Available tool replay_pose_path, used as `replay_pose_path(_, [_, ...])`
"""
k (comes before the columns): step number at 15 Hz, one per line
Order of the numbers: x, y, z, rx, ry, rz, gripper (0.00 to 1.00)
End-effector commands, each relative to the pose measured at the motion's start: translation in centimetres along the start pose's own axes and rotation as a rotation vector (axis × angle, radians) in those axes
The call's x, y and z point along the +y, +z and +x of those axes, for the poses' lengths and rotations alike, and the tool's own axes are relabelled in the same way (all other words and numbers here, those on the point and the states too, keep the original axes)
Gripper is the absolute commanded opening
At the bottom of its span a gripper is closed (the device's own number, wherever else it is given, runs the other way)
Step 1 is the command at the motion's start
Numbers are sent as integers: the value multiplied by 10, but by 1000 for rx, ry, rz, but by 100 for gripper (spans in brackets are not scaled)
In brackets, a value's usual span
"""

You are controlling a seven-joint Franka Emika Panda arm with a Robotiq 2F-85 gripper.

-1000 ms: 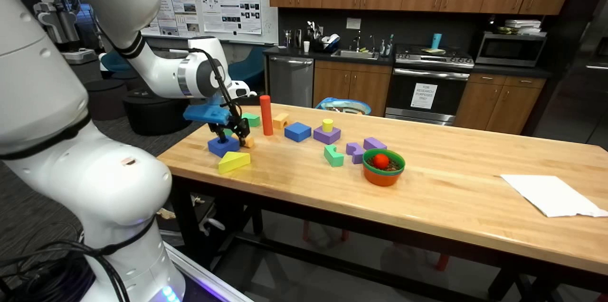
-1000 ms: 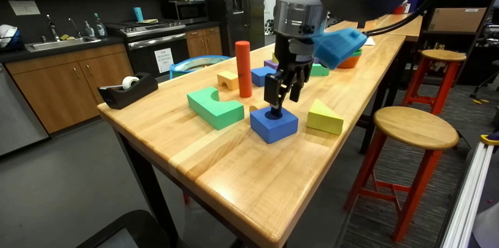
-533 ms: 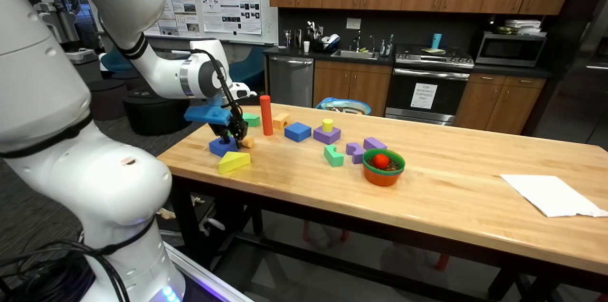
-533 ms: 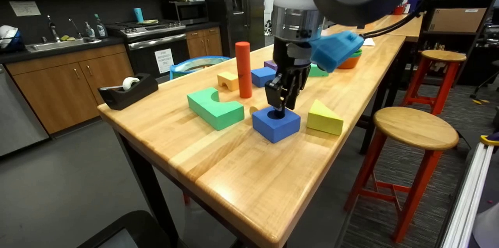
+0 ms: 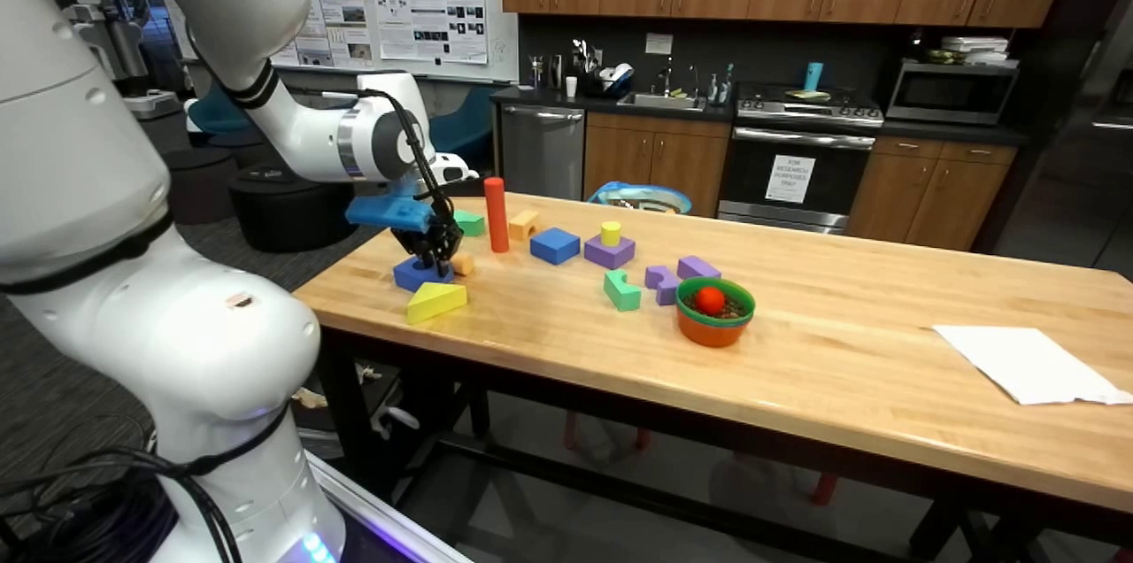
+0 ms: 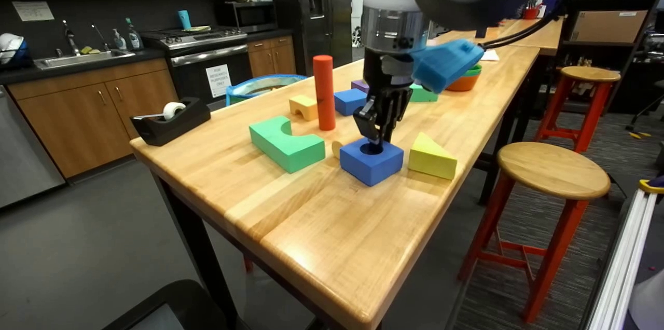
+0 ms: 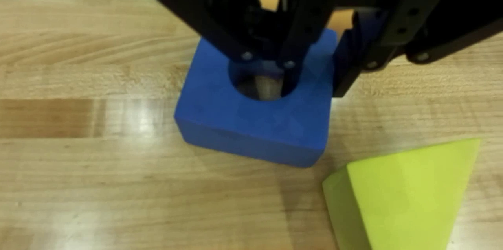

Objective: Pick up the blue block on the left, move it to the right and then put the orange cylindrical block in the center of the blue block

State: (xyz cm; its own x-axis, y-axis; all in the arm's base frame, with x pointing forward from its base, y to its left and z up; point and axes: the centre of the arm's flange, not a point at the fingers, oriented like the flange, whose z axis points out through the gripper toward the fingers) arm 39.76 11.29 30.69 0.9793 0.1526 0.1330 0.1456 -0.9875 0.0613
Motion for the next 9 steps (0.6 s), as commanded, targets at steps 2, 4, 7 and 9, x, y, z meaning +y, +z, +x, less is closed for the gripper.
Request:
replay_pose_path(2, [28, -15, 15, 14, 70, 7, 6])
replay_pose_path(4, [47, -26, 20, 34, 112, 17, 6])
replay_pose_path(7, [74, -39, 25, 57, 175, 24, 6])
replay_pose_path(9, [97, -45, 27, 67, 215, 27, 6])
